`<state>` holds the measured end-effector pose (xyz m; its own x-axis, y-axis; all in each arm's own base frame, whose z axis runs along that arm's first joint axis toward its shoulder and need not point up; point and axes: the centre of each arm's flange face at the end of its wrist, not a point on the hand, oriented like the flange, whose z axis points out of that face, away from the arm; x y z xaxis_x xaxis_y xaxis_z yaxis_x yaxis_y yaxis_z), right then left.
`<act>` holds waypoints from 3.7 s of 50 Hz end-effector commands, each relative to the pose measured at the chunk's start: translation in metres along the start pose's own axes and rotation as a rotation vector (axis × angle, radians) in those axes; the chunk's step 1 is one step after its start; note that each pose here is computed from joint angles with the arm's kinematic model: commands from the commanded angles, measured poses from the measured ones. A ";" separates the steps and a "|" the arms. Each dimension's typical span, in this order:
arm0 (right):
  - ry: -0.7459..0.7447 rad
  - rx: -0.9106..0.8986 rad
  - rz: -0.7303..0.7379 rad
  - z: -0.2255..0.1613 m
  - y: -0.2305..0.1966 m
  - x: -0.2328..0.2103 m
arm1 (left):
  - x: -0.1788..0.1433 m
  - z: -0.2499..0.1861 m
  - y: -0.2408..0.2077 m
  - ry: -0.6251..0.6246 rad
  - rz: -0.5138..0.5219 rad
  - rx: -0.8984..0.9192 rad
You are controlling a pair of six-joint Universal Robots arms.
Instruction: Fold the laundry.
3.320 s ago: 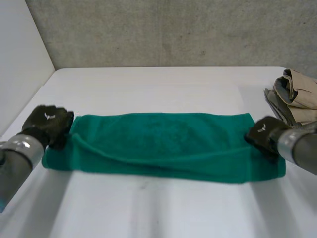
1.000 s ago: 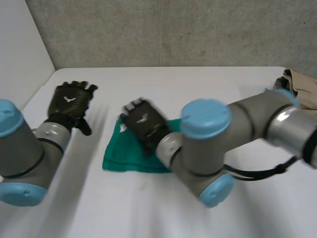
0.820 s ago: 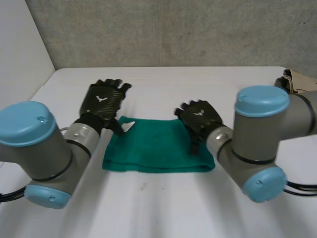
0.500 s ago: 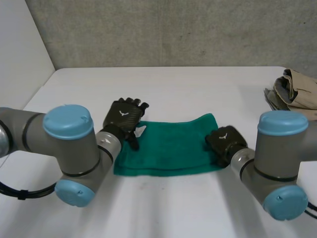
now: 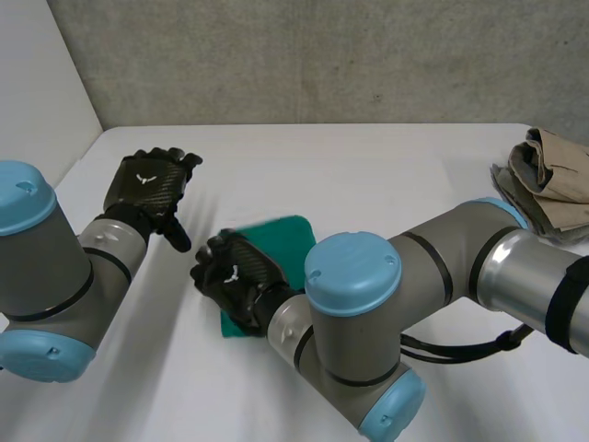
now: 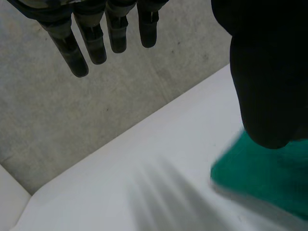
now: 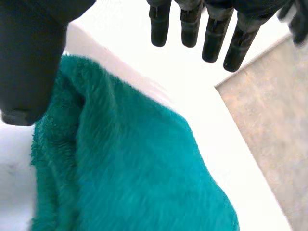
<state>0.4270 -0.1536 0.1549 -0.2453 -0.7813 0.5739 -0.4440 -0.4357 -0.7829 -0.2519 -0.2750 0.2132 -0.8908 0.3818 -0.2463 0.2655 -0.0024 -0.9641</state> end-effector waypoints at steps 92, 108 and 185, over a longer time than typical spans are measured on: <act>0.422 -0.264 0.234 -0.014 0.124 0.120 | 0.062 -0.019 -0.106 0.497 -0.098 0.098; 0.564 -0.143 0.045 -0.059 0.145 0.270 | 0.064 -0.020 -0.105 0.501 -0.112 0.092; 0.918 -0.023 0.352 -0.150 0.038 0.336 | 0.003 -0.020 -0.127 0.243 -0.218 0.162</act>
<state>0.1206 -0.4215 0.3455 -0.9109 -0.0228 0.4120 -0.4029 -0.1661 -0.9001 -0.3093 -0.2366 0.3159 -0.6919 0.7201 -0.0528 0.0630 -0.0127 -0.9979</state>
